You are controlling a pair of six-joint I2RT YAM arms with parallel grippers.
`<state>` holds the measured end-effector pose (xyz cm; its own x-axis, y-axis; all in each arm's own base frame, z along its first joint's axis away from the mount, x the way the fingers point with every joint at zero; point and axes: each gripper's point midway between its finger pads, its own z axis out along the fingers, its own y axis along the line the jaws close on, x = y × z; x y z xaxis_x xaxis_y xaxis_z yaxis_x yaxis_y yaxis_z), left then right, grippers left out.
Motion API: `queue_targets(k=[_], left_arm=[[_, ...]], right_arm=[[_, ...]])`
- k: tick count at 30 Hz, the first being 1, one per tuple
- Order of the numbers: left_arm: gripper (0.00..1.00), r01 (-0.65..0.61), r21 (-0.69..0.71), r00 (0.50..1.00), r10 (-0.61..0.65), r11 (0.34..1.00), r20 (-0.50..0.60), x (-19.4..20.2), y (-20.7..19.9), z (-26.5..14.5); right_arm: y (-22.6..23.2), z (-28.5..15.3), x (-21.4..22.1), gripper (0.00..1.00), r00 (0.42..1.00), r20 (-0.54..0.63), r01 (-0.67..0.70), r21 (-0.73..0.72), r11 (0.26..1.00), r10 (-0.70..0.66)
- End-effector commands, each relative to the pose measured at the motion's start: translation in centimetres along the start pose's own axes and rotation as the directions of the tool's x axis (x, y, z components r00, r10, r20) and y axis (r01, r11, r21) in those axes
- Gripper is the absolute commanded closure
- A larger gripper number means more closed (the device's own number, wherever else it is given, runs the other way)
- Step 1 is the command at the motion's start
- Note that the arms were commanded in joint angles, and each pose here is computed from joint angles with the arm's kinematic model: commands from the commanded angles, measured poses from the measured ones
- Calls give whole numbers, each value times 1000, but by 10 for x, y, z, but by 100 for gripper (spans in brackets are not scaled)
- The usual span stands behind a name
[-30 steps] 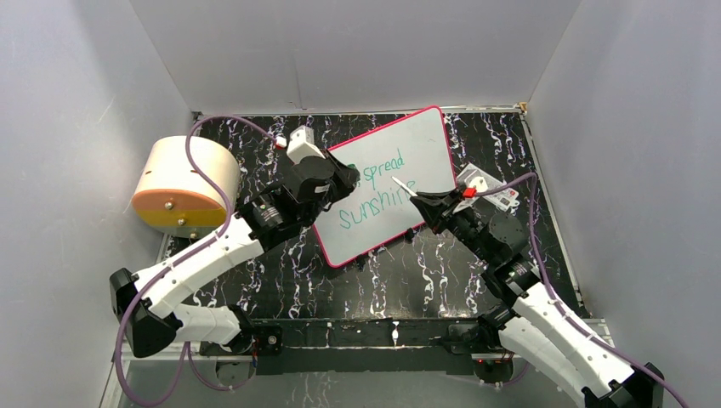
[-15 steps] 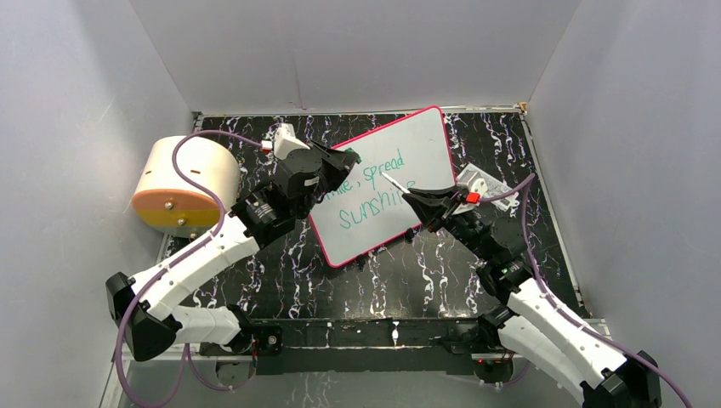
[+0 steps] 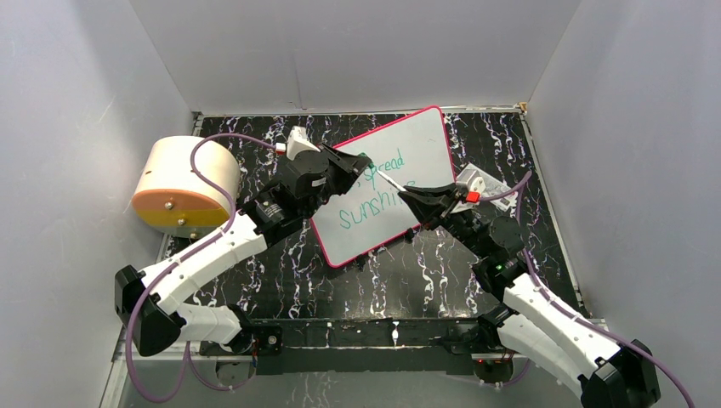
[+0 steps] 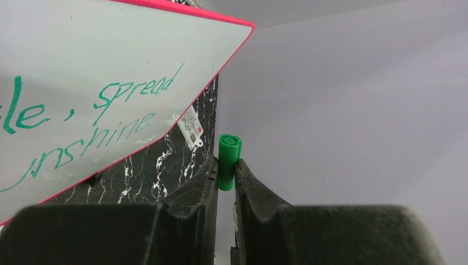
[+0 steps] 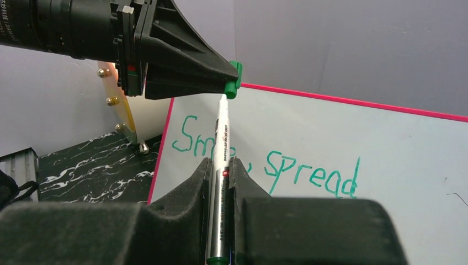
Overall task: Write a sentence on the whiteboard
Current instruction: Close the whiteboard marker at the center of the board.
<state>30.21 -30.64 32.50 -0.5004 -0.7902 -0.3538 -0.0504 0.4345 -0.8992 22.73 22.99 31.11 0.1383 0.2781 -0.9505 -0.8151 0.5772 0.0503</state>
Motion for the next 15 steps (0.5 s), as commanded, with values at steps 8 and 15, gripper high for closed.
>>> queue_targets(k=[8, 15], left_arm=[[100, 32, 48, 999, -32, 998, -9, 0, -10, -2], [100, 32, 52, 999, -31, 998, -19, 2, -10, -3]], right_arm=[[1, 7, -21, 100, 997, 80, 11, -9, 1000, -10], [-3, 5, -22, 100, 996, 91, 2, 20, 1000, -4]])
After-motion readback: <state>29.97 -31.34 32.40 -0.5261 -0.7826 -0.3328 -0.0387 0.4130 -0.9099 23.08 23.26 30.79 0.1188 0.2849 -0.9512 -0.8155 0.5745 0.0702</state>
